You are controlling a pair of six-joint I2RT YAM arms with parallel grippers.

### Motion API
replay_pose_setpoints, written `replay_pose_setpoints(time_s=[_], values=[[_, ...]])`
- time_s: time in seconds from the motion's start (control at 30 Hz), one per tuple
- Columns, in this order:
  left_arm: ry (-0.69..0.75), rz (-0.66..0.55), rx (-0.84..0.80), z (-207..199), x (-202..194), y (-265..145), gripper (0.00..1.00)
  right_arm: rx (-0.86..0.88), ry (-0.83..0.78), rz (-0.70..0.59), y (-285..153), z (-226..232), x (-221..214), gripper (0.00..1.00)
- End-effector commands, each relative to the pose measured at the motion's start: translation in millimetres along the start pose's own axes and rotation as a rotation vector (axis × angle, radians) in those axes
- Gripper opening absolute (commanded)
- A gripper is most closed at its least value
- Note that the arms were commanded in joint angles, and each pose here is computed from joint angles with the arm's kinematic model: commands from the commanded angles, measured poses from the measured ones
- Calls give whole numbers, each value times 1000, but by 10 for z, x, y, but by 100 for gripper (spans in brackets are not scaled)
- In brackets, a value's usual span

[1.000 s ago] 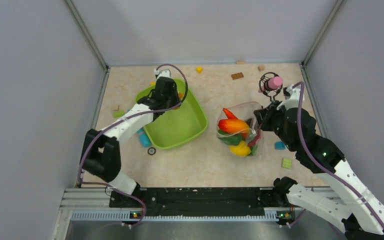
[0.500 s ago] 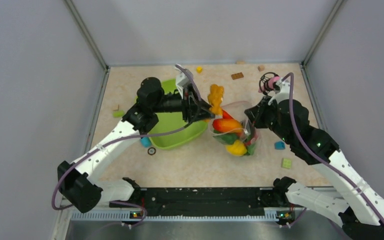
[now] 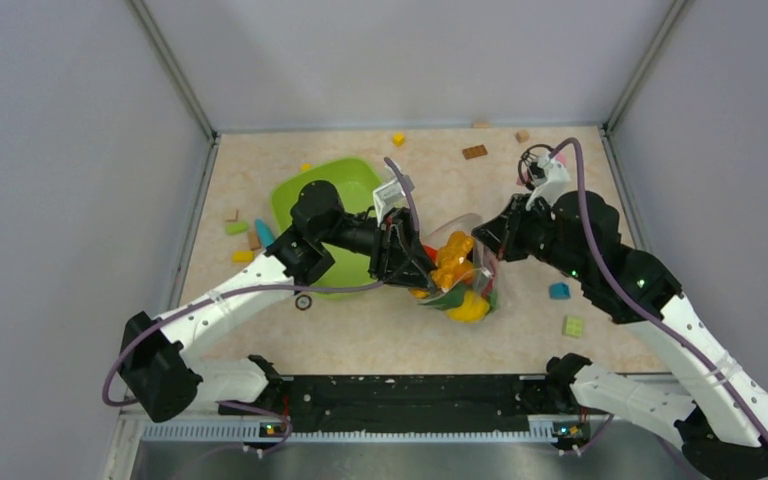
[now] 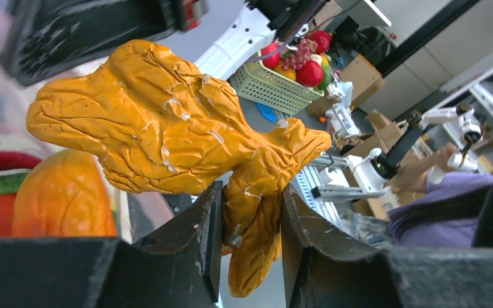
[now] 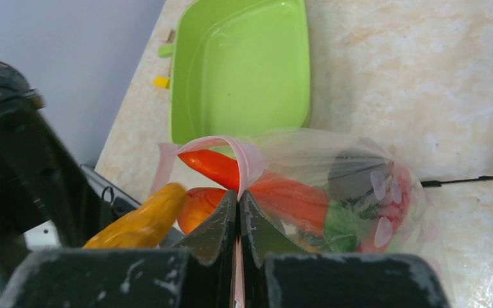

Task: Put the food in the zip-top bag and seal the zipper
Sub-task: Place the fake vegetable in the zipper food storage bag.

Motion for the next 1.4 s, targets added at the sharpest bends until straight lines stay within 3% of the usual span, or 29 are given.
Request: replay_pose_setpoints(time_s=[0.0, 0.2, 0.37, 0.63, 0.77, 0.93, 1.07, 1.3, 1.37], values=[[-130, -86, 92, 39, 5, -23, 0, 154, -42, -108, -212, 278, 296, 0], [-258, -144, 244, 253, -45, -69, 0, 204, -75, -122, -247, 313, 251, 0], [-379, -111, 240, 396, -46, 32, 0, 276, -126, -126, -287, 391, 210, 0], [-424, -117, 309, 641, 69, 162, 0, 360, -177, -92, -272, 480, 105, 0], [-443, -95, 323, 788, 124, 223, 6, 376, -154, -73, -269, 499, 61, 0], [-459, -69, 341, 945, 115, 267, 26, 391, -127, -62, -297, 525, 43, 0], [-440, -57, 324, 913, 90, 261, 55, 363, -123, -87, -327, 485, 80, 0], [-340, -83, 325, 690, 152, 184, 94, 281, -104, -87, -275, 359, 73, 0], [-316, -96, 356, 645, 176, 143, 98, 273, -97, -84, -282, 348, 63, 0]])
Point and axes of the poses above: each gripper's point midway between its finger pads, its own y axis out along the fingers, its own z axis along the line the jaws close on, x = y × z, the point moved 2 cm from there along -y, back along the fingers, and after that the axes turned 5 degrees about -y, right-handed, at the moved point
